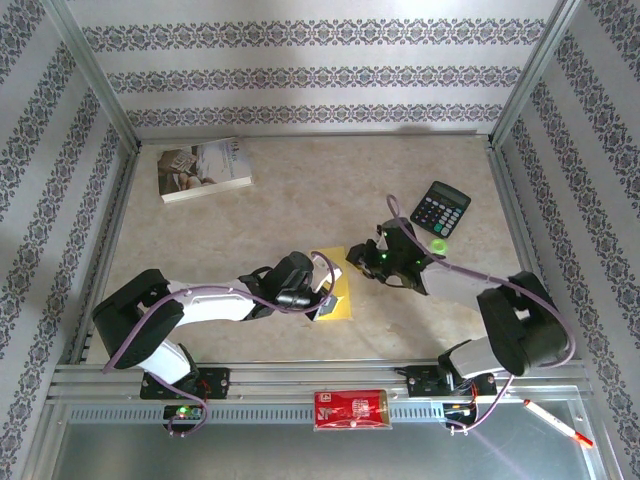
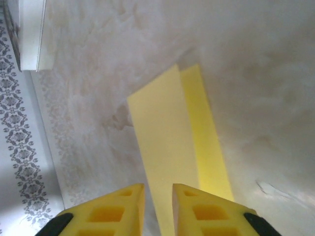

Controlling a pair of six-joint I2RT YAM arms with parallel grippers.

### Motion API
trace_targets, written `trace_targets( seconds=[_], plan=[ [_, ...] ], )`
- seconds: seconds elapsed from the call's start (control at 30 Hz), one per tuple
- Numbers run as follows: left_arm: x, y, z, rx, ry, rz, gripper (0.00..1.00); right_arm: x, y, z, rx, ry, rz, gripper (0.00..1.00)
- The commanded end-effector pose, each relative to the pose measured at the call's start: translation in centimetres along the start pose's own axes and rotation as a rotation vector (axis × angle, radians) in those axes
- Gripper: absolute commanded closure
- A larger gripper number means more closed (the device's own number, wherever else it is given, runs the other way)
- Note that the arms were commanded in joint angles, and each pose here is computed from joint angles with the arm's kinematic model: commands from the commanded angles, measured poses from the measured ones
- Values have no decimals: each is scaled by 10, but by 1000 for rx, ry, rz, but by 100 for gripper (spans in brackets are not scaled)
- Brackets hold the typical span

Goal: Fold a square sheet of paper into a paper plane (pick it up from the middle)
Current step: Fold the triangle a second time at the center of the table.

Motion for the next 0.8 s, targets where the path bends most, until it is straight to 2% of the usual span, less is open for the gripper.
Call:
trace_targets(
  seconds=[0.0, 0.27, 0.77],
  plan=[
    [0, -5, -7, 49, -37, 60, 100, -15, 14, 5, 109, 89, -9, 81],
    [-1, 0, -4, 73, -33, 53, 100, -50, 3, 0, 147, 173, 45, 87],
    [2, 29, -2, 222, -47, 69, 100, -60, -31, 2, 206, 226, 143, 90]
  ],
)
Point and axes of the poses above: each hand's point on the last joint's axis, 136 mm out from that joint toward the fingers, its own x axis back along the fingers, its own y axis along the line the jaws close on, z = x × y, the point moved 2 cm from there along x, back along the fingers, and after that the axes turned 3 degrees about -x, right-handed, at the moved point
